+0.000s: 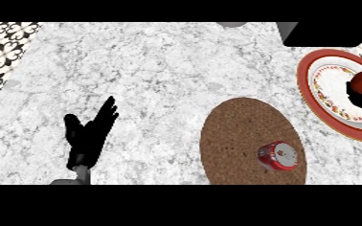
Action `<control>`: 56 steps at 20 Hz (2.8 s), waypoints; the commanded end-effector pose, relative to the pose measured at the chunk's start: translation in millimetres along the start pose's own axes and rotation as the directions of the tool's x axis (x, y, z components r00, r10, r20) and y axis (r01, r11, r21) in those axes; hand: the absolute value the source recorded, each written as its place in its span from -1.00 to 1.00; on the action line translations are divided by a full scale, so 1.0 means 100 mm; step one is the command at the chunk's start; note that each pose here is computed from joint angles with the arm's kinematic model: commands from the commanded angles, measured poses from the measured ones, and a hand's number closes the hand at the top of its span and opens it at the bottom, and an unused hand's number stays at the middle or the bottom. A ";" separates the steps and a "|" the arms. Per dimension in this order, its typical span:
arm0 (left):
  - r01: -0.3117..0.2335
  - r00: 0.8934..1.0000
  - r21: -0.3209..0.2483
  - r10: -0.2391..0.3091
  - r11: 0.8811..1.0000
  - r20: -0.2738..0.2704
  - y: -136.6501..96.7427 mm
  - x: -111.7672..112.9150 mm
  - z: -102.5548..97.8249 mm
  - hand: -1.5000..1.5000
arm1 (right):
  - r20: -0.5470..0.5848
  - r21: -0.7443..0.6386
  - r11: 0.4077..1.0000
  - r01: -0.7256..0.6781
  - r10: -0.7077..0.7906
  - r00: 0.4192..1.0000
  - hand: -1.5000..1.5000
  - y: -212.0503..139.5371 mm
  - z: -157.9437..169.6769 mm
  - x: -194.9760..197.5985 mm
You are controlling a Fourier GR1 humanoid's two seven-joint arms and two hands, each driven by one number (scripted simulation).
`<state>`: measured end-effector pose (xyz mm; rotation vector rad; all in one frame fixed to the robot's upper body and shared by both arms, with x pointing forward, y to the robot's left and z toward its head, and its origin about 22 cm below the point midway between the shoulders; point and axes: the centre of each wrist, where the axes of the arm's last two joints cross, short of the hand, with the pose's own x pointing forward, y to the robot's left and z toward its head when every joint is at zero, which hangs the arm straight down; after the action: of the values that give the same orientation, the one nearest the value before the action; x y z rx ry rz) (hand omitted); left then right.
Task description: Pick the bell pepper from the placemat and place it in the plate
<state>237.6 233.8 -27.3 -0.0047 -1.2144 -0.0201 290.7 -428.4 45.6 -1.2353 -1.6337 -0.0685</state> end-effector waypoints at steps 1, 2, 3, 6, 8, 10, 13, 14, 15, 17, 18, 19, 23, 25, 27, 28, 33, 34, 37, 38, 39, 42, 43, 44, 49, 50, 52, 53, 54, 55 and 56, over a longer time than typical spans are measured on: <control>-0.001 1.000 -0.024 0.001 1.000 -0.028 0.03 -0.06 0.06 0.00 | 0.000 -0.008 1.000 0.011 -0.011 1.000 1.00 0.10 -0.28 -0.18; 0.000 1.000 -0.014 0.000 1.000 -0.024 -0.06 -0.13 -0.01 0.00 | -0.021 -0.018 1.000 0.022 -0.022 1.000 1.00 -0.10 -0.49 -0.17; -0.012 1.000 -0.009 0.012 1.000 -0.007 -0.12 -0.10 0.10 0.00 | -0.017 -0.010 1.000 0.027 -0.027 0.999 1.00 -0.18 -0.48 -0.30; 0.018 1.000 -0.020 -0.018 1.000 -0.004 -0.01 0.00 -0.09 0.00 | -0.190 0.065 0.993 -0.102 0.113 0.975 1.00 -0.14 -0.52 -0.35; 0.013 1.000 -0.041 -0.013 0.999 0.000 -0.04 0.06 -0.01 0.00 | -0.181 0.203 0.954 -0.220 0.257 0.949 -1.00 -0.20 -0.36 -0.56; 0.028 1.000 -0.053 -0.028 0.998 0.007 0.00 0.06 -0.09 0.00 | -0.177 0.281 0.935 -0.217 0.273 0.946 -1.00 -0.12 -0.40 -0.53; 0.002 1.000 -0.054 -0.001 0.999 0.008 -0.12 0.03 -0.08 0.00 | -0.184 0.352 0.927 -0.126 0.201 0.962 -1.00 0.01 -0.41 -0.50; 0.007 1.000 -0.065 -0.007 0.998 -0.007 -0.07 0.02 -0.08 0.00 | -0.170 0.361 0.928 -0.091 0.161 0.972 -1.00 0.01 -0.45 -0.46; 0.012 1.000 -0.070 -0.010 0.997 0.022 -0.20 0.06 -0.10 0.00 | -0.171 0.330 0.942 -0.057 0.120 0.978 -1.00 0.02 -0.44 -0.48; 0.010 1.000 -0.042 -0.010 0.999 -0.005 -0.03 -0.02 -0.08 0.00 | -0.149 0.332 0.943 0.017 0.034 0.988 -1.00 0.00 -0.40 -0.53; -0.004 1.000 -0.044 0.004 0.999 -0.001 -0.10 -0.02 -0.07 0.00 | -0.141 0.303 0.952 0.045 -0.002 0.990 -1.00 0.15 -0.28 -0.54; 0.001 1.000 -0.019 -0.001 1.000 0.006 0.04 -0.04 -0.02 0.00 | -0.135 0.275 0.959 0.071 -0.035 0.990 -1.00 -0.04 -0.31 -0.63; -0.004 1.000 -0.034 0.004 0.999 -0.014 -0.01 -0.06 -0.09 0.00 | -0.128 0.155 0.954 0.255 -0.237 0.963 -1.00 -0.06 -0.54 -0.46; 0.010 1.000 -0.025 -0.010 1.000 0.001 0.02 0.06 -0.06 0.00 | -0.144 0.109 0.947 0.303 -0.287 0.947 -1.00 -0.18 -0.51 -0.57; 0.000 1.000 -0.045 -0.001 0.999 -0.003 -0.11 -0.03 -0.05 0.00 | -0.183 0.095 0.937 0.335 -0.315 0.931 -1.00 -0.28 -0.55 -0.58; -0.013 1.000 -0.022 0.013 1.000 -0.002 0.02 0.02 -0.10 0.00 | -0.180 0.097 0.934 0.344 -0.323 0.929 -1.00 -0.40 -0.43 -0.74; -0.020 1.000 -0.014 0.020 1.000 -0.017 -0.04 -0.14 0.02 0.00 | -0.237 0.193 0.875 0.444 -0.397 0.887 -1.00 -0.84 -0.27 -1.03; -0.002 1.000 -0.020 0.002 1.000 -0.011 -0.04 -0.06 -0.05 0.00 | -0.240 0.213 0.857 0.469 -0.420 0.875 -1.00 -0.92 -0.41 -0.96; -0.008 1.000 0.001 0.008 1.000 -0.017 0.03 -0.19 0.12 0.00 | -0.247 0.282 0.834 0.474 -0.414 0.876 -1.00 -1.10 -0.24 -1.11; -0.013 1.000 -0.007 0.013 1.000 -0.019 0.05 -0.01 0.05 0.00 | -0.239 0.306 0.827 0.471 -0.412 0.879 -1.00 -1.25 -0.14 -1.21; -0.005 1.000 0.001 0.005 1.000 -0.024 0.05 -0.04 0.08 0.00 | -0.228 0.332 0.816 0.473 -0.417 0.880 -1.00 -1.27 -0.13 -1.22; -0.012 1.000 0.008 0.012 1.000 -0.026 0.05 -0.12 -0.03 0.00 | -0.238 0.372 0.806 0.461 -0.397 0.887 -1.00 -1.56 -0.06 -1.30; -0.002 1.000 0.012 0.002 1.000 -0.017 0.03 -0.02 0.01 0.00 | -0.237 0.367 0.818 0.442 -0.378 0.895 -1.00 -1.48 0.01 -1.33; -0.005 1.000 -0.005 0.005 1.000 -0.013 -0.01 -0.02 0.06 0.00 | -0.220 0.397 0.820 0.412 -0.350 0.910 -1.00 -1.50 0.09 -1.38; -0.009 1.000 -0.002 0.009 1.000 -0.029 0.05 -0.27 0.01 0.00 | -0.220 0.436 0.816 0.380 -0.313 0.924 -1.00 -1.60 0.41 -1.55; -0.013 1.000 -0.008 0.012 1.000 -0.028 0.07 -0.12 0.17 0.00 | -0.214 0.417 0.838 0.352 -0.286 0.934 -1.00 -1.71 0.18 -1.45; -0.007 1.000 0.005 0.008 1.000 -0.029 0.16 0.07 0.02 0.00 | -0.209 0.444 0.828 0.341 -0.275 0.939 -1.00 -1.69 0.35 -1.52; -0.007 0.999 0.021 0.007 1.000 -0.033 0.11 0.04 0.03 0.00 | -0.203 0.437 0.838 0.327 -0.263 0.943 -1.00 -1.69 0.24 -1.47; -0.011 1.000 0.019 0.011 1.000 -0.016 0.19 -0.16 0.04 0.00 | -0.217 0.435 0.836 0.334 -0.262 0.940 -1.00 -1.76 0.24 -1.48; 0.006 1.000 0.009 -0.005 1.000 -0.020 0.08 -0.19 0.00 0.00 | -0.200 0.429 0.836 0.341 -0.281 0.939 -1.00 -1.71 0.39 -1.54; -0.018 0.999 0.005 0.018 1.000 -0.031 -0.03 -0.16 0.00 0.00 | -0.201 0.433 0.833 0.346 -0.284 0.937 -1.00 -1.70 0.40 -1.55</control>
<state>234.0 241.9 -31.7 -0.0045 -1.2207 -0.0080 141.8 -590.3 6.9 -0.6527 -1.5231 0.0179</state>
